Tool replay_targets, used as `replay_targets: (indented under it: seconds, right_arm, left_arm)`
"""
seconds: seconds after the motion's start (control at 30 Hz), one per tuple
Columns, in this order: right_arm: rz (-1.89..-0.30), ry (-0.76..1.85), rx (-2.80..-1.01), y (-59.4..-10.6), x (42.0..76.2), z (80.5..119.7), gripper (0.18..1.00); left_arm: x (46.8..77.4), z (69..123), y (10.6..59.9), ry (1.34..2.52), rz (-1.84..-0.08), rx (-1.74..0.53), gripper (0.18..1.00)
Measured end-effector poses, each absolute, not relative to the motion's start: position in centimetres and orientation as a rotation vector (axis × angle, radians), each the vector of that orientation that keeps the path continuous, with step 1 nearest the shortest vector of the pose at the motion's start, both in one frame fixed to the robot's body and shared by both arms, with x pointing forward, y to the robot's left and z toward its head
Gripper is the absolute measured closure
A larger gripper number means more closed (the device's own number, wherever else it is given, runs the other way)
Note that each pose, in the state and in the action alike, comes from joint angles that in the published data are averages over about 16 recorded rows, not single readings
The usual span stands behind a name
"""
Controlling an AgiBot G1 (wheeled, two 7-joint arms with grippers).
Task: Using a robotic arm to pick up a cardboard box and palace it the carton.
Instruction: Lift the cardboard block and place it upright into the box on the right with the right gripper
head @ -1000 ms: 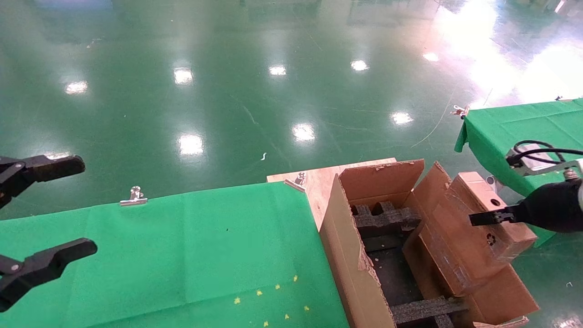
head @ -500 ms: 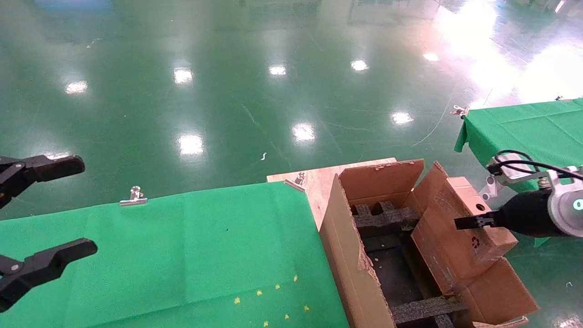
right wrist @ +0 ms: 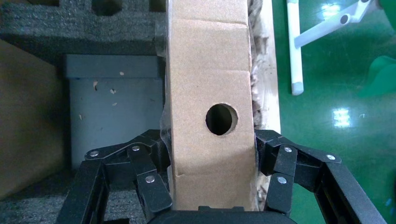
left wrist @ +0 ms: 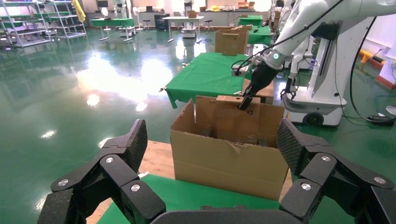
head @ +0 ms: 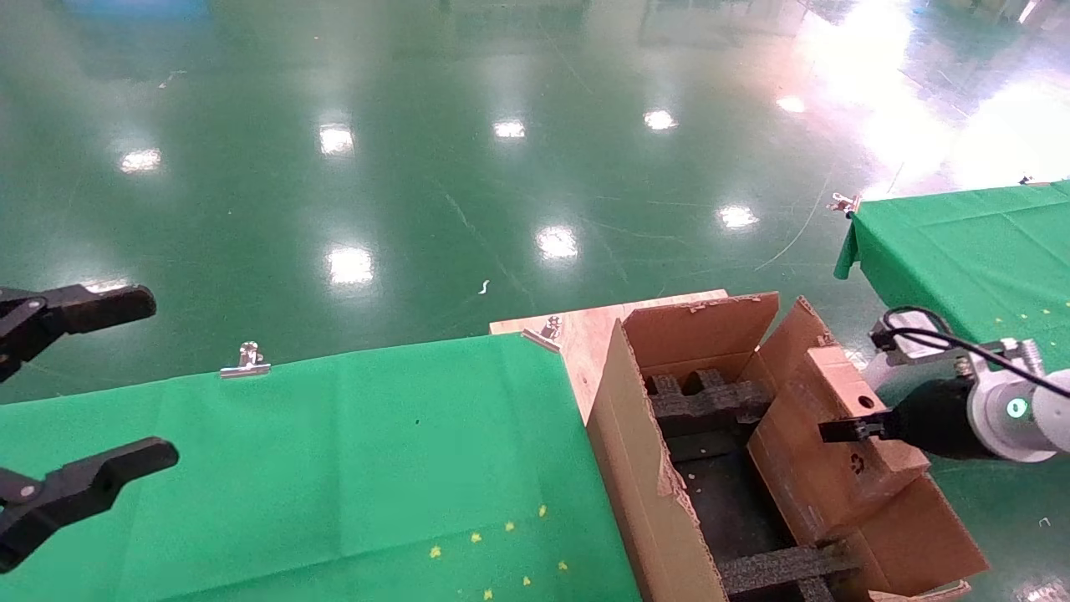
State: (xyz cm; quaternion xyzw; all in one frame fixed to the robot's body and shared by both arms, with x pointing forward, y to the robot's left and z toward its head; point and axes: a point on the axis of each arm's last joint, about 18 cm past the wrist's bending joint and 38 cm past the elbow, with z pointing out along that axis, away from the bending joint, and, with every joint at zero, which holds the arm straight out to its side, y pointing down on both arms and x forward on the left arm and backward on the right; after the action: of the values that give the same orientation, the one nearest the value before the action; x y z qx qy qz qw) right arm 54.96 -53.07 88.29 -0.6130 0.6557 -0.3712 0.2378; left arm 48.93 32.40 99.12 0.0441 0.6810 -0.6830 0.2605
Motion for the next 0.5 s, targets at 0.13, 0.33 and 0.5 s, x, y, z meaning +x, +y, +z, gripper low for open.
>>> replay_targets:
  seconds: [0.13,0.33,0.5]
  right_arm:
    - [-1.01,1.803,-1.685,-52.8,55.4,87.2,0.893]
    - [-0.998,1.816,-1.698,-52.4,56.1,85.6,0.893]
    - [-0.987,1.826,-1.716,-52.0,56.9,84.2,0.893]
  left_arm:
    - [48.9,99.1,32.4,1.844,-1.85,0.119,0.183]
    - [48.9,99.1,32.4,1.844,-1.85,0.119,0.183]
    - [48.9,99.1,32.4,1.844,-1.85,0.119,0.183]
